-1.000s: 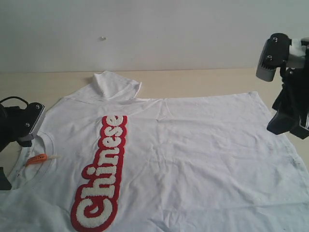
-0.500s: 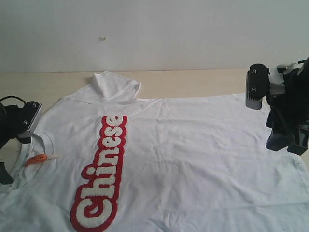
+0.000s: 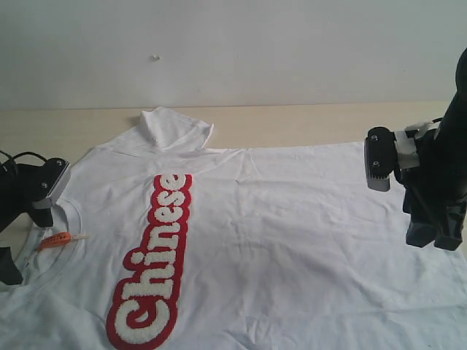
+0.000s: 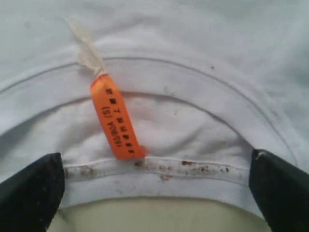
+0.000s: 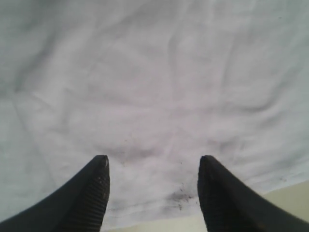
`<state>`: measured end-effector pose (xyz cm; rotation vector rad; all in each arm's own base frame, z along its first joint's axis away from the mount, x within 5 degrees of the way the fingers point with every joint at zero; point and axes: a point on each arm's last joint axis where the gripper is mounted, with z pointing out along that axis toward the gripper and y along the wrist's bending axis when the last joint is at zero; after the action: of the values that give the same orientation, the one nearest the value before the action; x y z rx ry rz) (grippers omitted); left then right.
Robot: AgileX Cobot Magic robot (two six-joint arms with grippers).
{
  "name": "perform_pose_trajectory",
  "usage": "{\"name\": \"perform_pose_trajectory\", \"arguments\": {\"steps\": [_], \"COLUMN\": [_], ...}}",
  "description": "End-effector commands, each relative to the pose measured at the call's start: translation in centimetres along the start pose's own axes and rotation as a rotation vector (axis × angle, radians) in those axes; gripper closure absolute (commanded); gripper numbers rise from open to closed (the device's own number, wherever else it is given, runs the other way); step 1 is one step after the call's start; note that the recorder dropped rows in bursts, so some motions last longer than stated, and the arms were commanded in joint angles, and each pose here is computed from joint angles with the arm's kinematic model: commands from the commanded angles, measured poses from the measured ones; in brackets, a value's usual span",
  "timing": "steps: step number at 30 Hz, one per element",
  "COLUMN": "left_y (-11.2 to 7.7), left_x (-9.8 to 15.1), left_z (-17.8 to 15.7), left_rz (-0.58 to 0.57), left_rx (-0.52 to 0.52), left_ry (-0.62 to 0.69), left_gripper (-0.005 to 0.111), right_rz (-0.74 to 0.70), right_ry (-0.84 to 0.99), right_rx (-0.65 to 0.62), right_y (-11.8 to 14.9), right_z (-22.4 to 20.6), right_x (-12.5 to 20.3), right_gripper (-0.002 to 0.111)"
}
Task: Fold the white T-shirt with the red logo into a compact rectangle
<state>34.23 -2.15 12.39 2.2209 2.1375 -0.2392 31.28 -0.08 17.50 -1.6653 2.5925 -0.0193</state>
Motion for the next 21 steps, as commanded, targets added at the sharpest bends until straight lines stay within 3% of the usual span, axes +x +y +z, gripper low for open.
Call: {"name": "perform_pose_trajectory", "arguments": {"steps": [1,17,21], "left_y": [1.1,1.6,1.6], "left_x": [-0.2,0.4,0.3], "left_z": [-0.9,0.5,0.5], "left_rz": [-0.040,-0.055,-0.059], "left_rx": [0.021,0.027,0.025], "left_ry": [-0.017,0.013,0.008], "left_gripper": [0.003,0.003,0.003], "right_rz": [-0.075,-0.076,-0.169], "right_ry": [0.070,0.090,0.141], "right_rx": [0.034,0.029,0.046], "right_y": [-0.3,-1.3,-1.9], "right_z": [0.0,1.3,1.8], "right_x": [0.6,2.0,2.7], "right_gripper": [0.054,0.054,0.054]}}
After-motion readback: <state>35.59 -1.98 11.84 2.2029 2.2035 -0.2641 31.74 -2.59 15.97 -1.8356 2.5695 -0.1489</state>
